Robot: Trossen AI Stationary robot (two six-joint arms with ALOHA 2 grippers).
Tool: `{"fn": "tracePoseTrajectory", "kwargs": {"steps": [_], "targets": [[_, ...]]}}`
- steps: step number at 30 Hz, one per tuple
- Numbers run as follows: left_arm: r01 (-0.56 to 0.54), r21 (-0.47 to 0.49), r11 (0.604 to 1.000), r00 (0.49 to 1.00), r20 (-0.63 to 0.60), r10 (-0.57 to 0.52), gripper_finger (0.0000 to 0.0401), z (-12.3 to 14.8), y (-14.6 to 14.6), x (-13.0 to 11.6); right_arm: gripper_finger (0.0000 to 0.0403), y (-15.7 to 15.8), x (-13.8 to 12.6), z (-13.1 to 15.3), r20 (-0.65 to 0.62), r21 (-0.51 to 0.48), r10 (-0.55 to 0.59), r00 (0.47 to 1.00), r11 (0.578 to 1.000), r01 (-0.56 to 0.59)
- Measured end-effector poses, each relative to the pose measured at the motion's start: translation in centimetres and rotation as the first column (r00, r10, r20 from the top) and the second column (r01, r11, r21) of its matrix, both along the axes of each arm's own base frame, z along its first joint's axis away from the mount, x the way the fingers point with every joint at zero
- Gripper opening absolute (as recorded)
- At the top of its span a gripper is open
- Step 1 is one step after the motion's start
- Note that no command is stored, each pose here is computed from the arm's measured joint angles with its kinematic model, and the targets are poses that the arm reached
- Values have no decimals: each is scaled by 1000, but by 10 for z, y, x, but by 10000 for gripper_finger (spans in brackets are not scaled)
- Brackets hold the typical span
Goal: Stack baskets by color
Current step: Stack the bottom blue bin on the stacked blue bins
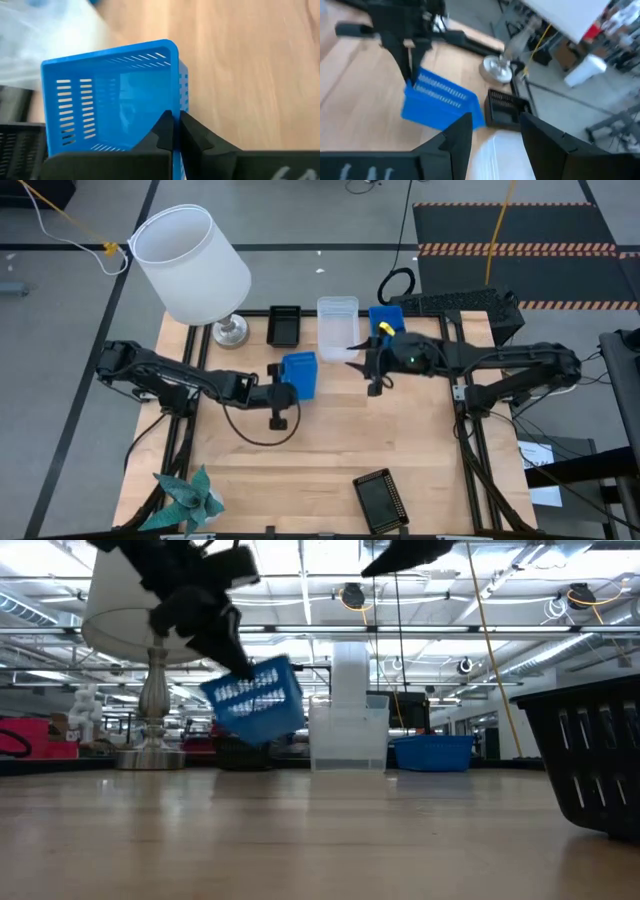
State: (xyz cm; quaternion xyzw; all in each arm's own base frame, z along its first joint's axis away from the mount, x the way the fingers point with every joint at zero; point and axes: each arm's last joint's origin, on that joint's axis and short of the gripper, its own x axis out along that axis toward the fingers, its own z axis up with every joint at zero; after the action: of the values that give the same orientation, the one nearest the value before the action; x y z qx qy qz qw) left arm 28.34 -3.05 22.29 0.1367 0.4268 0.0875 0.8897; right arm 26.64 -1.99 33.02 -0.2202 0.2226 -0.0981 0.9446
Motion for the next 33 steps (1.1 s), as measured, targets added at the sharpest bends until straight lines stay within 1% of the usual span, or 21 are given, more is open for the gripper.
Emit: {"fn": "tracePoseTrajectory", "kwargs": {"steps": [3, 5, 11, 16, 20, 23, 27, 33], "targets": [[-76, 25, 997, 995, 68, 74, 16, 15, 1, 6, 169, 13, 9, 0, 48, -9, 35, 998, 999, -34], [-111, 35, 993, 989, 98, 107, 21, 22, 2, 9, 174, 20, 16, -3, 58, -13, 62, 996, 998, -61], [-135, 56, 989, 984, 123, 128, 8, 29, 2, 11, 191, 33, 40, -22, 17, -31, 107, 994, 994, -107], [-140, 137, 981, 984, 129, 123, 21, 28, 3, 14, 196, 35, 64, -34, -21, -34, 113, 993, 993, -114], [-123, 200, 972, 986, 138, 97, 9, 28, 3, 17, 196, 35, 80, -51, -87, -56, 117, 989, 991, -122], [-114, 223, 968, 986, 147, 82, 10, 29, 3, 20, 196, 33, 86, -60, -120, -89, 95, 988, 990, -106], [-100, 250, 963, 987, 149, 64, 22, 29, 2, 21, 192, 29, 91, -66, -142, -130, 51, 989, 989, -69], [-94, 256, 962, 988, 145, 57, 8, 29, 2, 21, 159, 27, 91, -68, -159, -154, 52, 986, 985, -77]]}}
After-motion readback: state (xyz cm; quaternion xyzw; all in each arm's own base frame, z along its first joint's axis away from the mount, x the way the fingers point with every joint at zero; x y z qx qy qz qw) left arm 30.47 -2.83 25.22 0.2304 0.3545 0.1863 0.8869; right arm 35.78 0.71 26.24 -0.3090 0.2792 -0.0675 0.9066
